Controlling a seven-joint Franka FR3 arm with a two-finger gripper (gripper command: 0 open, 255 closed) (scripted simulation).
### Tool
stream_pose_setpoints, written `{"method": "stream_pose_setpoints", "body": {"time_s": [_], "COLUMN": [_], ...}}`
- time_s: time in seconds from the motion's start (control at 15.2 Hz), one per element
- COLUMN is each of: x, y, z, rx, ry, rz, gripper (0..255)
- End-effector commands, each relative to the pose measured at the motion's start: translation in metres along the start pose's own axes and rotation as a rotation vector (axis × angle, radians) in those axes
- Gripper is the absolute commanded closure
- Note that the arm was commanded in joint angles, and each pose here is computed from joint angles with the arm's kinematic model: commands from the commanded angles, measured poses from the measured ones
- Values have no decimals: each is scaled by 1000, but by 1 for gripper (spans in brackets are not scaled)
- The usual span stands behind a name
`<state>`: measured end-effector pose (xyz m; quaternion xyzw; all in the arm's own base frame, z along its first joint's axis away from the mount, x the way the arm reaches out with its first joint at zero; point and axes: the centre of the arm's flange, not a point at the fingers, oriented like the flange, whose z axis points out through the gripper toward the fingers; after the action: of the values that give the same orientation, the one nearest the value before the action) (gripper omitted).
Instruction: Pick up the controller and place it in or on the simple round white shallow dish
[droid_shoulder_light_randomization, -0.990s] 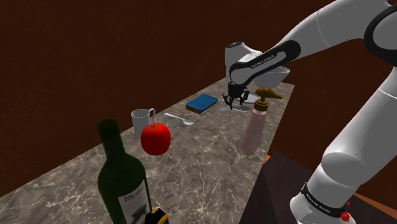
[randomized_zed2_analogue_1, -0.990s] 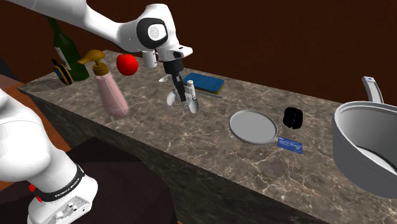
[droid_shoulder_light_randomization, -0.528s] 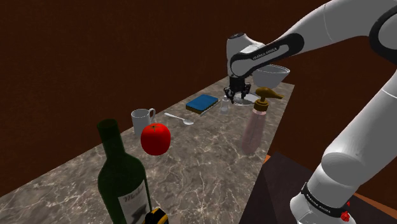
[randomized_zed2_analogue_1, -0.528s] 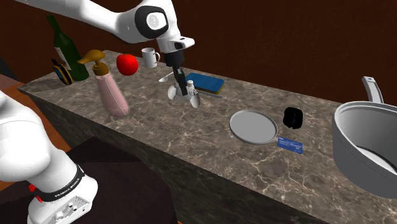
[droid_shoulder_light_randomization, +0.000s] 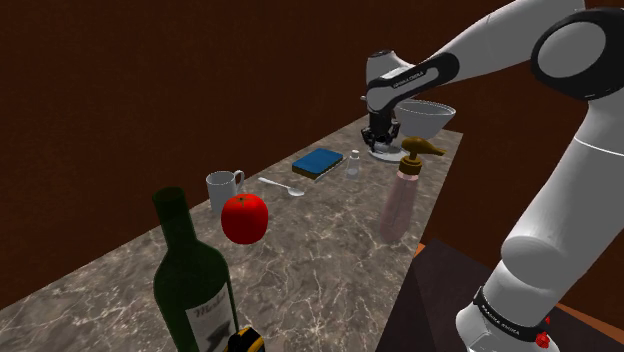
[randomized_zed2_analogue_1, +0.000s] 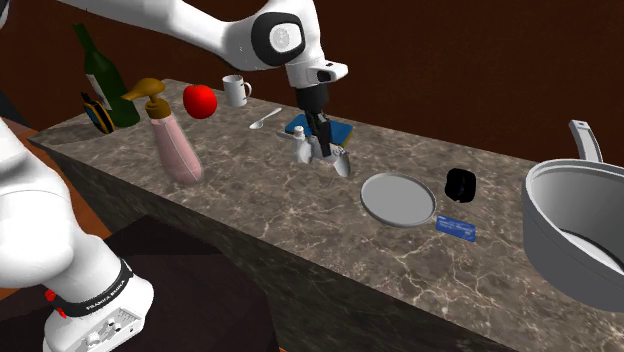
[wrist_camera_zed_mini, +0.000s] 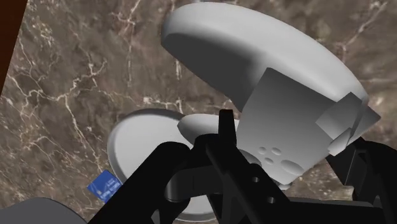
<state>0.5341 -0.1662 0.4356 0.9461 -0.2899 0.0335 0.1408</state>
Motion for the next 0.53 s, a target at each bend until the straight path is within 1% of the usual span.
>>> {"method": "stream_pose_setpoints", "body": {"time_s": [0.0, 0.46], "x": [23, 97], "y": [14, 64], "z": [5, 27], "rx": [0, 0], "ry": [1, 1], "rz": [-1, -1], "gripper": [255, 255]}}
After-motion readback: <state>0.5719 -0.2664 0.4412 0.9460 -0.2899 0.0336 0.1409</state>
